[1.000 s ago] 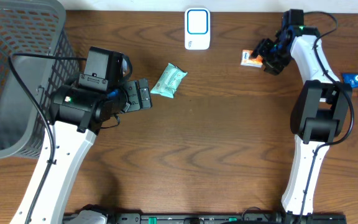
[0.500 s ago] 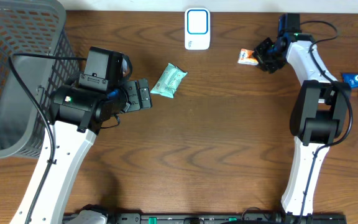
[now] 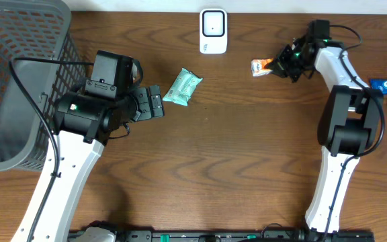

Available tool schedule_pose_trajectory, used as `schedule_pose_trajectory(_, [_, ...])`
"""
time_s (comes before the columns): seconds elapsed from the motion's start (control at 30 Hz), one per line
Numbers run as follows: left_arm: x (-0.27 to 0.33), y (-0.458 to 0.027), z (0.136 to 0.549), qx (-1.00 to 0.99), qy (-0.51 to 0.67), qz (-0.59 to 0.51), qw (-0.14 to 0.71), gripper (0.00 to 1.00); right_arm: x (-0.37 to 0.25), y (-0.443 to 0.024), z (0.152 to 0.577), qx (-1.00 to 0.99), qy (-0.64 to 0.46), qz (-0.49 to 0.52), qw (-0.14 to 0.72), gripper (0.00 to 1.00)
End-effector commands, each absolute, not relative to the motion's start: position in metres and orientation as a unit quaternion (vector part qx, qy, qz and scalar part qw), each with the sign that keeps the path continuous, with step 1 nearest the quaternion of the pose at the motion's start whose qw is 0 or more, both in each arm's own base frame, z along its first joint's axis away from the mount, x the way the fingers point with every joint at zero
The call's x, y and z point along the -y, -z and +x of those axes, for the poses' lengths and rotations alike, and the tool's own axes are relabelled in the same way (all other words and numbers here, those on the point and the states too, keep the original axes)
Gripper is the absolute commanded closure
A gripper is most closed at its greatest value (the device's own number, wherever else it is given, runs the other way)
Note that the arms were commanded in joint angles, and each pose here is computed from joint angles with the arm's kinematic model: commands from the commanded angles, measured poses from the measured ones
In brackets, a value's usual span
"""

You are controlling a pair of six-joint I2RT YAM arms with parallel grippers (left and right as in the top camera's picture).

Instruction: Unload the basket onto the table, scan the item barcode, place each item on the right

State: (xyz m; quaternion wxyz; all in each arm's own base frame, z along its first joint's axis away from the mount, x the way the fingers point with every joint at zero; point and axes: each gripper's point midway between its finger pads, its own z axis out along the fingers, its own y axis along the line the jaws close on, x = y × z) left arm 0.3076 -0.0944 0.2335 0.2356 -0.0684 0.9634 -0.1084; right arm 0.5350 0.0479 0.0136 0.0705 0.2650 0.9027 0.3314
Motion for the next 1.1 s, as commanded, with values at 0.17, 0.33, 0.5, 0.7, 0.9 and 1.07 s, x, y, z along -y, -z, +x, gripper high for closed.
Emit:
schedule_pose_trajectory(0.17, [0.091, -0.232, 0.309, -0.964, 0.099, -0.065, 0.236, 0.02, -0.021, 0.005, 0.478, -0.939, -0.335, 0.057, 0.046, 0.74])
schedule_pose_trajectory(0.33, [0.091, -0.232, 0.309, -0.964, 0.099, -0.065, 0.236, 0.02, 0.006, 0.021, 0.446, -0.963, -0.257, 0.072, -0.020, 0.01])
schedule_pose_trajectory(0.5, [0.091, -0.232, 0.309, -0.964, 0.099, -0.065, 0.236, 0.02, 0.002, 0.018, 0.433, -0.956, -0.260, 0.122, -0.061, 0.01])
schedule_pose_trajectory(0.7, [0.091, -0.232, 0.309, -0.965, 0.099, -0.065, 0.236, 0.02, -0.027, 0.010, 0.434, -0.933, -0.296, 0.185, -0.089, 0.23])
schedule_pose_trajectory(0.9, [0.091, -0.232, 0.309, -0.964, 0.099, -0.065, 0.236, 0.02, -0.033, 0.020, 0.443, -0.925, -0.240, 0.277, -0.099, 0.31])
schedule_pose_trajectory(1.07, [0.091, -0.232, 0.309, -0.964, 0.099, -0.065, 0.236, 0.02, -0.051, 0.023, 0.456, -0.909, -0.230, 0.334, -0.093, 0.47])
